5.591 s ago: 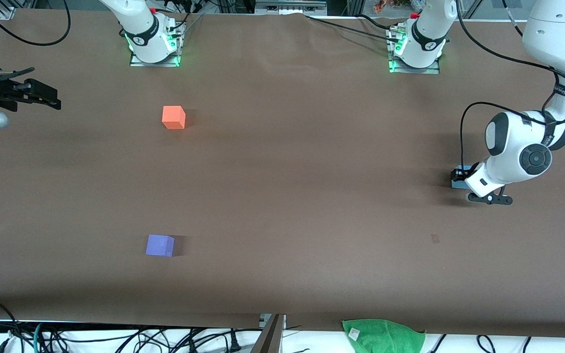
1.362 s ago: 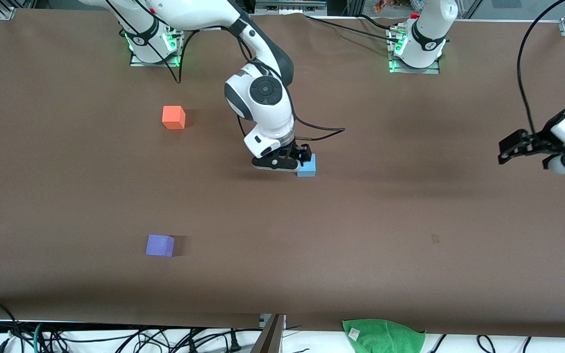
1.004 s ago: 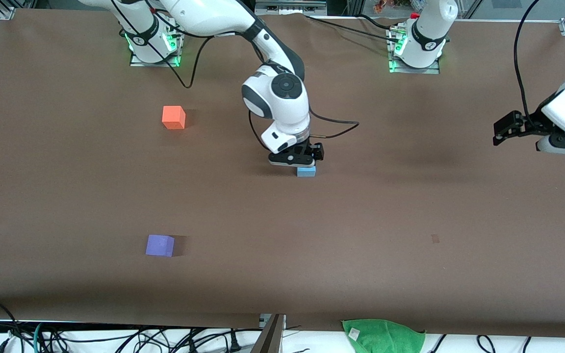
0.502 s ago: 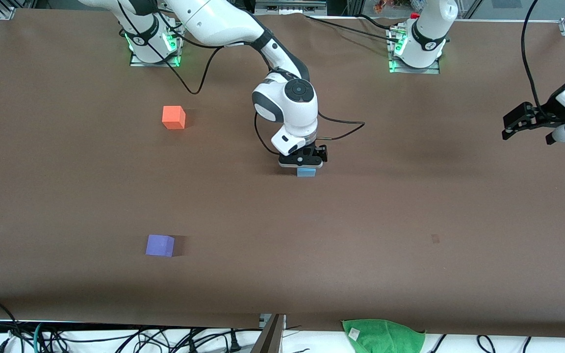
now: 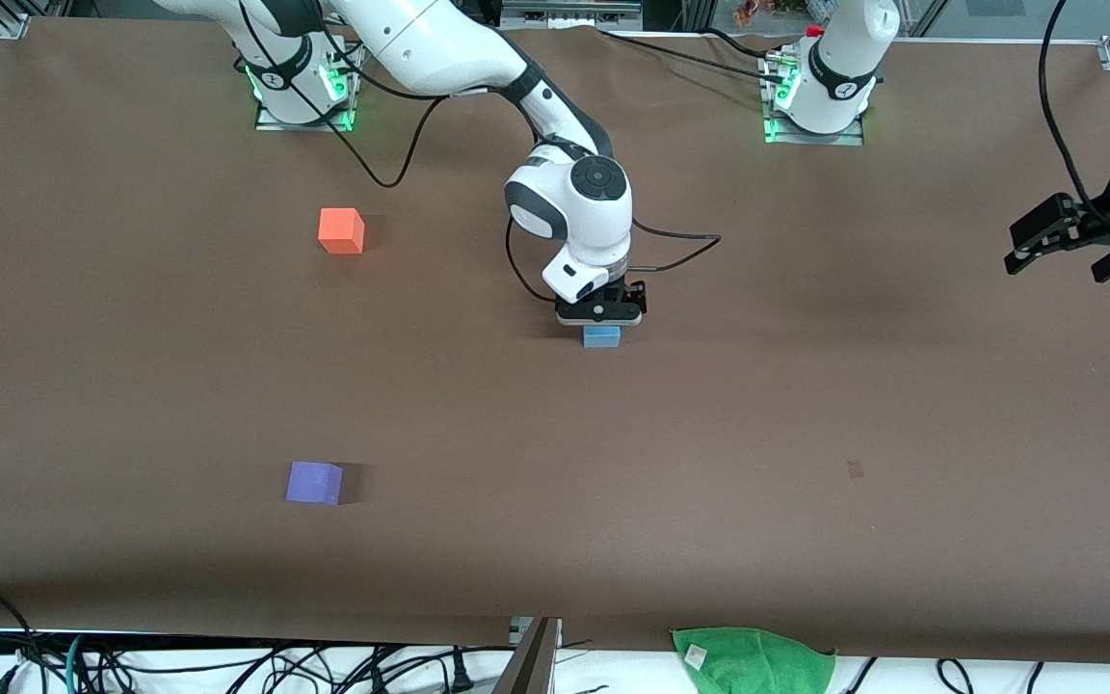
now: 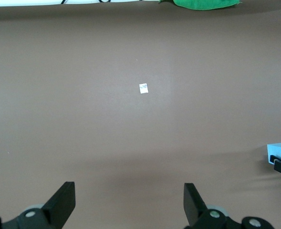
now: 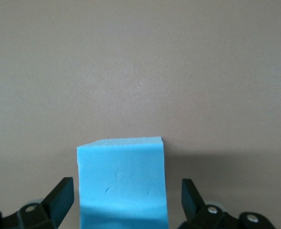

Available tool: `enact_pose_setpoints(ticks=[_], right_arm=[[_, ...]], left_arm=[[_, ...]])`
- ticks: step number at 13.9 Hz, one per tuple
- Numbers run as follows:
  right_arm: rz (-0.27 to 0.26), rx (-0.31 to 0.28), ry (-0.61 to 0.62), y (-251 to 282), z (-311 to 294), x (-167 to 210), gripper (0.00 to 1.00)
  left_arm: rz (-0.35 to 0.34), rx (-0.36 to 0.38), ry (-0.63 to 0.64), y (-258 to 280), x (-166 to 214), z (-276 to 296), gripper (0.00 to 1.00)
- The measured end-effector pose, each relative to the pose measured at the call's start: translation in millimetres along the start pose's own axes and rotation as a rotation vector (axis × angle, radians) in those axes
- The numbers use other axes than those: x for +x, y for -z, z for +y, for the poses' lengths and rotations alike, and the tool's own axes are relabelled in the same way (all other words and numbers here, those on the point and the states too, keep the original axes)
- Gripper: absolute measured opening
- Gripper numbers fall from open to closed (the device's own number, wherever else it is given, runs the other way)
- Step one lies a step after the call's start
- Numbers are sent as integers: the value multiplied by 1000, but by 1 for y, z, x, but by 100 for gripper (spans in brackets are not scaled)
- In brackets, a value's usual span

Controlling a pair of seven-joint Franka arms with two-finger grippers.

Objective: Place blue block between orange and purple blocks
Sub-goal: 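Grasp the blue block with the right gripper while the left gripper withdraws, then carry the blue block with the right gripper toward the orange block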

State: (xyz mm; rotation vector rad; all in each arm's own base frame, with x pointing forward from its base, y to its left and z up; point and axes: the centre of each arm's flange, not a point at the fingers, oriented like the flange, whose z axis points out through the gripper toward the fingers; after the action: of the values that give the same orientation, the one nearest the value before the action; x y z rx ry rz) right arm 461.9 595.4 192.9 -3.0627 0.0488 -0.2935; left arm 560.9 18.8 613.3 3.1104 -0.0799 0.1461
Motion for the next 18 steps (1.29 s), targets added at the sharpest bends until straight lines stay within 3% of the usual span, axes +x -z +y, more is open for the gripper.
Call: enact_pose_setpoints(ticks=[7,8,11,15,18], right_arm=[[16,-9,31,-2,3,3,99],[16,-10,33,-3,3,4,95],[17,-12,39,-4,4,5,61],[33,-13,35,0,7,15,56],[50,-32,-6,21,25,51,56]], left_arm=[[-31,-2,-1,3,2,1,100],[-33,-2,-1,3,2,1,100],[-33,-1,8,5,1,-3,100],[-44,-2,16,5,0,-8,100],[-55,-3,16,4,-2,-7,100]])
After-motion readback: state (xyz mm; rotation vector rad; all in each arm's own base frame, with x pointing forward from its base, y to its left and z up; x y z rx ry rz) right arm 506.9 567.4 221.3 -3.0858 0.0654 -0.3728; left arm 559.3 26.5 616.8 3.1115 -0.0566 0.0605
